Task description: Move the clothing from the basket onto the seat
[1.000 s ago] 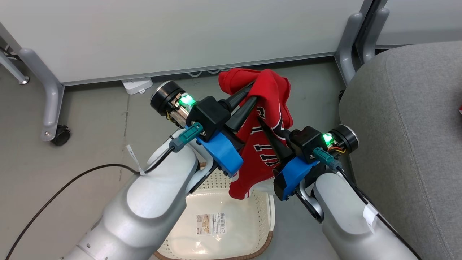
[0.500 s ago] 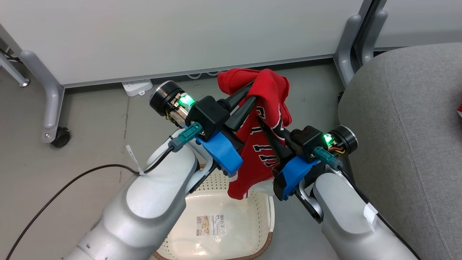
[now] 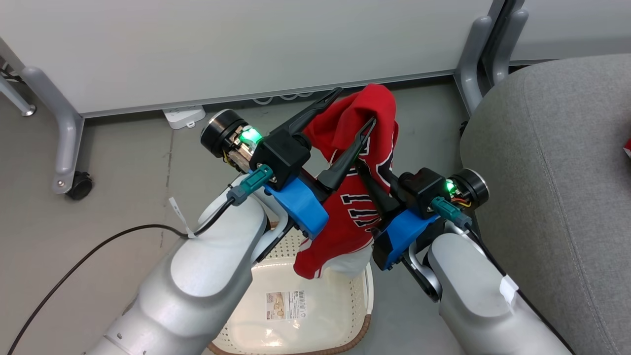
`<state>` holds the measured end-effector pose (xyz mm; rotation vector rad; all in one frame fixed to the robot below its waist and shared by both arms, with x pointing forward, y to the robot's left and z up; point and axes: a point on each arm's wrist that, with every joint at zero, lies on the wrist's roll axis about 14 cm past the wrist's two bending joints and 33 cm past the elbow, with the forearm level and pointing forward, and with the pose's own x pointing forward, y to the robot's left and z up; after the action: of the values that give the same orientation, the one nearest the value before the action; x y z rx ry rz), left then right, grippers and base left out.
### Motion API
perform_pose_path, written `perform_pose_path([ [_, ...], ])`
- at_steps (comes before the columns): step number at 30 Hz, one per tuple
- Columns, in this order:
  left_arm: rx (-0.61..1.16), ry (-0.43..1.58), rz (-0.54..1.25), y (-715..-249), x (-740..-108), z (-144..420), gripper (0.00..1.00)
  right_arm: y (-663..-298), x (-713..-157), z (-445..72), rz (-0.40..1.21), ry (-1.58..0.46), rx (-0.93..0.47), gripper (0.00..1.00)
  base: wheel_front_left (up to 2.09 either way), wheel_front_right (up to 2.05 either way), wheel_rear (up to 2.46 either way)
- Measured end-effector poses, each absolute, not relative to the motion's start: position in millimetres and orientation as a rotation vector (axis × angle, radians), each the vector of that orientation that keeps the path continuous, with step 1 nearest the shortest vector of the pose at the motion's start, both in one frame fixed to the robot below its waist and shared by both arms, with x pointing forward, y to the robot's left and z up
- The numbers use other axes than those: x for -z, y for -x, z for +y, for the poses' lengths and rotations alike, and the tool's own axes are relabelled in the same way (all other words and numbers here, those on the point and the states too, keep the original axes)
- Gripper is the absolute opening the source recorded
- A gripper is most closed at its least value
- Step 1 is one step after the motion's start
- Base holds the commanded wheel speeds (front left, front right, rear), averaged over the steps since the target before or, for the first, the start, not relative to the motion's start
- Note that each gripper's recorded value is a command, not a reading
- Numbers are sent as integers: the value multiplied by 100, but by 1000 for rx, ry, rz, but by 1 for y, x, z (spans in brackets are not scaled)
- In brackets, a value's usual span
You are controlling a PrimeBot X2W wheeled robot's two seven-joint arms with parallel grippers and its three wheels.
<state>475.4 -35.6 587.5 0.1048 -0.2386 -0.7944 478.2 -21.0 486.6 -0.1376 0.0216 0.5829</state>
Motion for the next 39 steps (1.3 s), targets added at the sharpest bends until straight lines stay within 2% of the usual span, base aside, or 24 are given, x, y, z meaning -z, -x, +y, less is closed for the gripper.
perform_pose_path([
  [11,841,-96,-206,-480,-568,-52,100,-492,-492,-51,6,98,-488,0,0,0,0],
  [24,1001,-65,-162,-473,-537,-106,100,-501,-502,-146,-26,73,-221,0,0,0,0],
  [30,1090,-43,-148,-464,-525,-135,100,-491,-501,-196,-24,78,-89,0,0,0,0],
  [39,1223,2,-128,-444,-510,-178,100,-454,-500,-275,-13,83,141,0,0,0,0],
])
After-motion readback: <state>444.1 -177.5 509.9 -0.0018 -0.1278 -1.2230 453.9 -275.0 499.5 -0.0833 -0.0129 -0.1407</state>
